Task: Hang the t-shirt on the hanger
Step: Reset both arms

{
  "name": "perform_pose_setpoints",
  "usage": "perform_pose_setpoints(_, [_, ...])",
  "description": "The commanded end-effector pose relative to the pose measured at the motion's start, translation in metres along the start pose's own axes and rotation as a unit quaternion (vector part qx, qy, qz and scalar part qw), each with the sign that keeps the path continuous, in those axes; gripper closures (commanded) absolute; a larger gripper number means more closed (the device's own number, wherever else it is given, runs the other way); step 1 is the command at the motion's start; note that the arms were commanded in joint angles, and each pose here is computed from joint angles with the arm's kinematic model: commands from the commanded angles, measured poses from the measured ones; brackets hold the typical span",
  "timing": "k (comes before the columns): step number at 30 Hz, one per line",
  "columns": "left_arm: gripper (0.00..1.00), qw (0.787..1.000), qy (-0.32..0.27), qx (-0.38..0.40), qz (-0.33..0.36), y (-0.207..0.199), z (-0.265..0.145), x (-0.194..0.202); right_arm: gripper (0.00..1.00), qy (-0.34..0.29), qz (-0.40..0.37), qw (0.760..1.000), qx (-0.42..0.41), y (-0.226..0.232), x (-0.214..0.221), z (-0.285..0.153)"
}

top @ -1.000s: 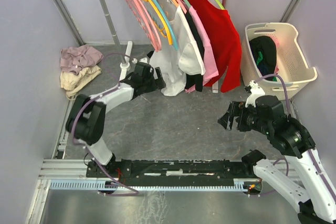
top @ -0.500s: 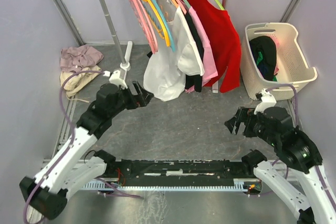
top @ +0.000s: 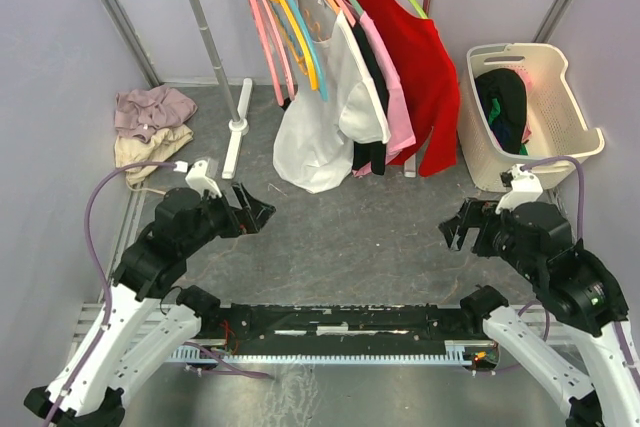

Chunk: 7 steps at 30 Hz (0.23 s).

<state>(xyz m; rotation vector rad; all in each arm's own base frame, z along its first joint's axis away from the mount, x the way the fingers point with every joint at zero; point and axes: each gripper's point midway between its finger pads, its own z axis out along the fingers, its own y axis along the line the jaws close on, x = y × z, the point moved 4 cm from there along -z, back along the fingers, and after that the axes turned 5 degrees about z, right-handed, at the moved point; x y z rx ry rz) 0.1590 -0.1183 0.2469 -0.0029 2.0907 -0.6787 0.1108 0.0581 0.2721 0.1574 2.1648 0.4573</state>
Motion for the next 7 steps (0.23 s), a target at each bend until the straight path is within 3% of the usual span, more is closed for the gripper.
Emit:
perform_pose_setpoints(1, [0.01,1.0,-0.01,0.021,0.0,-0.0107,-0.0163,-0.0097,0.01,-0.028,-0.009,1.0,0.007,0.0018,-0.0176,-0.0083])
perform_pose_setpoints(7, [0.01,1.0,-0.005,0.016,0.002,-0.0114,-0.0187,-0.012,0.01,-0.021,-0.01,1.0,0.02,-0.001,-0.0169,-0.0087])
